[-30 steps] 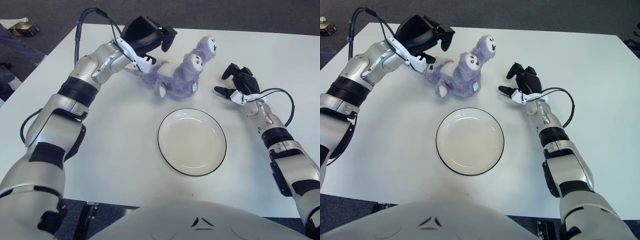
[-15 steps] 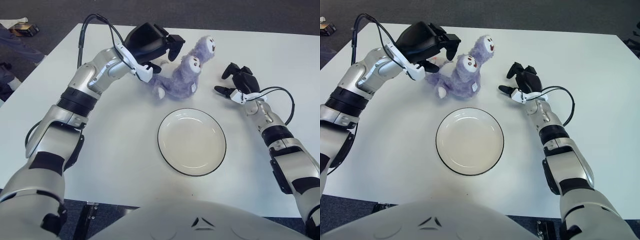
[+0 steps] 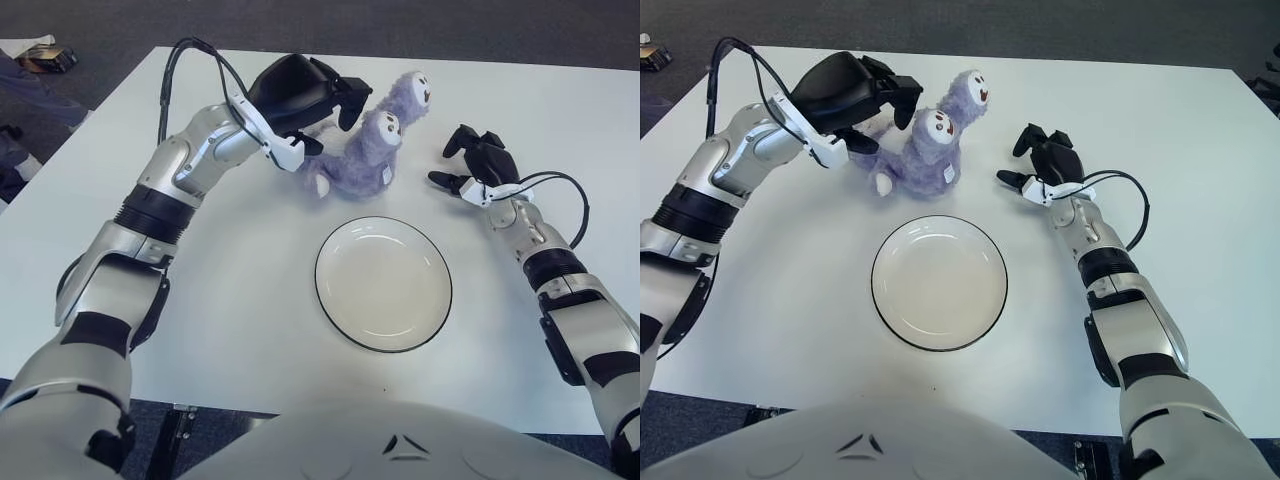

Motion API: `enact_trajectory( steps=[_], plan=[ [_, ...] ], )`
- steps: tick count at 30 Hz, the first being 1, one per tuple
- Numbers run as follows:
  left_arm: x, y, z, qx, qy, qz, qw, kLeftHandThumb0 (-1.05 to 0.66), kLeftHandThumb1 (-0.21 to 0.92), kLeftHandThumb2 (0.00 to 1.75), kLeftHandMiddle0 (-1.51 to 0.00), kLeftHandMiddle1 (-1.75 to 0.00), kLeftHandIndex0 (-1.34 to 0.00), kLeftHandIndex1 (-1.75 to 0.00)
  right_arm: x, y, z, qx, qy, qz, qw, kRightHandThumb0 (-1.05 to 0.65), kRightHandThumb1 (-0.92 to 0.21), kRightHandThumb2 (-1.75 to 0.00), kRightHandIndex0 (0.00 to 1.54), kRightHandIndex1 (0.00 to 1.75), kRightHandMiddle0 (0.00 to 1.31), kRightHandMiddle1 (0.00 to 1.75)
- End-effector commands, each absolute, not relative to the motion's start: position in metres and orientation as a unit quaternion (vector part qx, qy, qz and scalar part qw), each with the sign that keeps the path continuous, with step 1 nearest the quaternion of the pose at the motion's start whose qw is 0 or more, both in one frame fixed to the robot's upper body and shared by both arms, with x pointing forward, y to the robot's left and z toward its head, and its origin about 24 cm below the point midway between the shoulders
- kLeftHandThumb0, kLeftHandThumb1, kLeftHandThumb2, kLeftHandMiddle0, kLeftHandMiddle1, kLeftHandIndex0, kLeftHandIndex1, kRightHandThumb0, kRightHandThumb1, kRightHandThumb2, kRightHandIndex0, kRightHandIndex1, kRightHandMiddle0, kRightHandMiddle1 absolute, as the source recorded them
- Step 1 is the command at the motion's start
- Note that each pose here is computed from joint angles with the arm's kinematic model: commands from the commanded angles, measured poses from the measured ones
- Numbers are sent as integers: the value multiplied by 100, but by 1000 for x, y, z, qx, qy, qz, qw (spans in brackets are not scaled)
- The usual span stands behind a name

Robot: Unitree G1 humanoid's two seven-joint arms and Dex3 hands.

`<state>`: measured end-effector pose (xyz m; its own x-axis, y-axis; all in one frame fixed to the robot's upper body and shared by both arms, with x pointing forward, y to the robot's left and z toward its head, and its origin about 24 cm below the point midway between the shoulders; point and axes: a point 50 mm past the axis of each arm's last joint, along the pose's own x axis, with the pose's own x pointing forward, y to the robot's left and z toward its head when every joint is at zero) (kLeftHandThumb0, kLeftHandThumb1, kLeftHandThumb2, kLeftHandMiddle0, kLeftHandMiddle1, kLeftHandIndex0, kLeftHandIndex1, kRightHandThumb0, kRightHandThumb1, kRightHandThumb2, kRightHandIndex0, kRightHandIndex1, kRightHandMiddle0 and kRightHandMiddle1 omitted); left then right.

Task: Put the doll into the plate.

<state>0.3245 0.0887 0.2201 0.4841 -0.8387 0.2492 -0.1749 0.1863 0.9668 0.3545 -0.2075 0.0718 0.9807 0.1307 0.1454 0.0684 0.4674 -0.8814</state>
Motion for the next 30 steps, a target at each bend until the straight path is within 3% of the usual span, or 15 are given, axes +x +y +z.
enact_trajectory(
  steps=[1, 6, 8, 10, 11, 13, 16, 21, 30],
  plan=[
    [324, 93, 223, 597, -422, -281, 622, 0, 1, 164, -84, -175, -66, -166, 348, -214, 55, -524, -57, 36, 849, -35, -92, -52, 17, 148, 19, 175],
    [335, 101, 219, 632, -385, -306, 599, -1, 23, 137, -69, -175, -53, -157, 348, -214, 55, -524, -57, 36, 849, -35, -92, -52, 18, 147, 19, 175],
    [339, 104, 217, 636, -372, -317, 597, 22, 44, 113, -52, -175, -22, -157, 348, -214, 55, -523, -56, 36, 850, -35, -92, -52, 17, 147, 19, 175],
    [342, 106, 214, 637, -362, -325, 597, 30, 54, 100, -44, -173, -11, -153, 348, -214, 55, -522, -56, 37, 851, -35, -92, -52, 17, 146, 19, 175],
    [344, 108, 213, 638, -358, -330, 597, -5, 53, 92, -31, -164, -7, -139, 347, -214, 55, -521, -56, 37, 851, -35, -92, -52, 17, 146, 19, 175],
    [347, 112, 208, 641, -348, -335, 596, -35, 52, 85, -20, -155, -4, -126, 347, -214, 55, -521, -56, 38, 851, -35, -92, -52, 17, 145, 19, 175],
    [354, 121, 197, 652, -331, -341, 591, -62, 56, 74, -6, -120, -1, -107, 347, -215, 55, -522, -55, 40, 850, -35, -92, -52, 17, 145, 19, 175],
    [358, 126, 195, 667, -329, -339, 576, -79, 65, 59, -1, -76, 0, -83, 347, -215, 55, -524, -55, 43, 849, -36, -92, -52, 17, 144, 19, 175],
    [366, 139, 187, 702, -326, -315, 550, -90, 80, 40, 0, -45, 0, -61, 348, -216, 55, -525, -52, 45, 849, -36, -92, -52, 18, 143, 19, 175]
  ],
)
